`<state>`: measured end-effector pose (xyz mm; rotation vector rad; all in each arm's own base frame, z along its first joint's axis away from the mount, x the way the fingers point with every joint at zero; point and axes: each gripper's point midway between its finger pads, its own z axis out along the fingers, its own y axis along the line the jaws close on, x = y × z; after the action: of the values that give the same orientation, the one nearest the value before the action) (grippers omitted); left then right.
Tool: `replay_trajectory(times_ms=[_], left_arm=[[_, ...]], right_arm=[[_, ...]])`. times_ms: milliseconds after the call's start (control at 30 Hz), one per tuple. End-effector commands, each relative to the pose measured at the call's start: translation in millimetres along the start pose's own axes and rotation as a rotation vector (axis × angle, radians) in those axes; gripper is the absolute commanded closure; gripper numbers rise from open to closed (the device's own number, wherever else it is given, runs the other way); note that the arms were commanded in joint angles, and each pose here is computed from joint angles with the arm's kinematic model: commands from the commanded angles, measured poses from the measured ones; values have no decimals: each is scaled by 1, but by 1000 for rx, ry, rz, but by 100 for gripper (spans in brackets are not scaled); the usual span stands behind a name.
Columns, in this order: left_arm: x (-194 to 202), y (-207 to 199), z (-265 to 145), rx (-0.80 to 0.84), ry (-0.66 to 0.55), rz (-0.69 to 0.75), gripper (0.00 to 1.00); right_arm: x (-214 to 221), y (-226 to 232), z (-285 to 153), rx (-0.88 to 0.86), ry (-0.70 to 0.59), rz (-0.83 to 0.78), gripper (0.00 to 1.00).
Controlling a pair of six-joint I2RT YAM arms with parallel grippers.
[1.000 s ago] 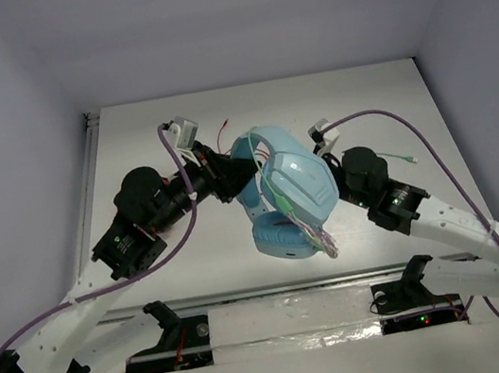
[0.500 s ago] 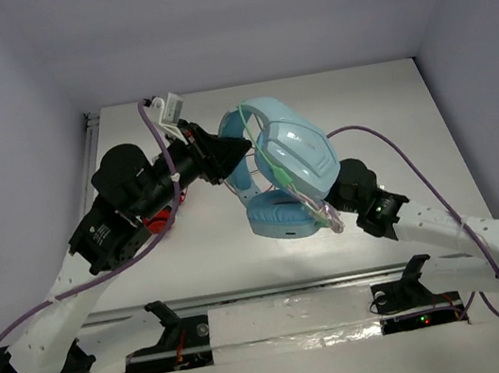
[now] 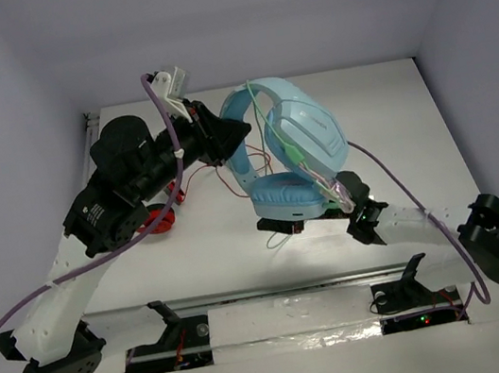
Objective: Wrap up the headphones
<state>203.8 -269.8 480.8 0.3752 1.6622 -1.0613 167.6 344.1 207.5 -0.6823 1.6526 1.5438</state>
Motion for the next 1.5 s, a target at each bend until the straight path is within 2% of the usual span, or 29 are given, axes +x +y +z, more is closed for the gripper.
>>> replay_trajectory(times_ms=[0, 67, 100, 133, 300, 467, 667, 933, 1000, 1233, 1267, 1467], left_arm=[[-53, -15, -13, 5, -170, 12, 100], [-53, -8, -7, -26, -167, 29, 100], [-48, -1, -2, -59, -149, 37, 100], [-48, 2, -1, -71, -145, 52, 100], [-50, 33, 1, -202, -161, 73, 100], [-46, 50, 13, -234, -128, 74, 100], [-47, 96, 20, -451, -161, 96, 100], [-38, 156, 1, -772, -195, 162, 100], [-32, 165, -1, -813, -189, 173, 100], [-5, 187, -7, -893, -129, 204, 100], [7, 194, -8, -911, -102, 216, 100], [52, 224, -21, -1012, 10, 271, 100]], right_arm=[[-3, 28, 1, -128, -46, -19, 84], [-1, 37, -1, -164, -56, -6, 92], [3, 41, -4, -164, -60, 1, 99], [0, 41, -6, -154, -74, 4, 100], [7, 36, -19, -39, -75, 24, 100], [9, 36, -30, 53, -66, 37, 100], [22, 42, -23, 128, -9, 54, 100], [37, 56, -17, 259, 30, 96, 100], [38, 50, -20, 331, 26, 94, 100], [31, 74, -15, 373, 55, 103, 100], [39, 75, -17, 389, 90, 95, 100], [23, 92, -16, 417, 100, 74, 100]])
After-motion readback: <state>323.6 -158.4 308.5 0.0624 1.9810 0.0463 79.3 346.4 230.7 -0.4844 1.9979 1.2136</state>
